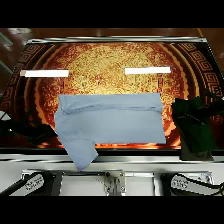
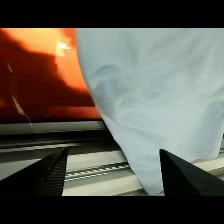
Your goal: Fold the shirts.
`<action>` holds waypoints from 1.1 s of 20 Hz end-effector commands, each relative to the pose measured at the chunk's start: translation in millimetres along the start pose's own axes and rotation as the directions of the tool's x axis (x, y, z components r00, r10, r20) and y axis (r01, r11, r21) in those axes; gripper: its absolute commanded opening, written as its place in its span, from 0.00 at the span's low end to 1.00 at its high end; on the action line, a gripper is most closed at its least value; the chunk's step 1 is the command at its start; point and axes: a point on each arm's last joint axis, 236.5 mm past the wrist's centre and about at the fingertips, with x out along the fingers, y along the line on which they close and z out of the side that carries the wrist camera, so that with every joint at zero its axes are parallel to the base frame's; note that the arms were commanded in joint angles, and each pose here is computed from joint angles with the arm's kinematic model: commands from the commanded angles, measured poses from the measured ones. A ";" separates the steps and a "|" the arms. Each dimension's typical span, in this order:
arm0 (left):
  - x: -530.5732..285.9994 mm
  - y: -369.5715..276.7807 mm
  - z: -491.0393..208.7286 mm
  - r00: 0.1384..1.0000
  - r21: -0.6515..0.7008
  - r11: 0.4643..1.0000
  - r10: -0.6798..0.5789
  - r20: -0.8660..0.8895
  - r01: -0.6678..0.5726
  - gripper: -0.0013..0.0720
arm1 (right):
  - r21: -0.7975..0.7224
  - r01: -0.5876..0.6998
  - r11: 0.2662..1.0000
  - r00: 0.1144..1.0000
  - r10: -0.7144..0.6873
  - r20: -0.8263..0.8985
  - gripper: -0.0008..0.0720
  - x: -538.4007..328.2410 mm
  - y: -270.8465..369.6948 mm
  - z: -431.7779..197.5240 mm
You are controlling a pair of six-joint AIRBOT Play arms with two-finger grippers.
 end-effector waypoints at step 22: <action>94.0 -15.2 -27.8 0.997 -0.012 0.998 -0.068 -0.045 0.068 0.07 | -0.055 -0.044 0.997 0.991 0.037 -0.131 0.87 32.4 31.2 -37.7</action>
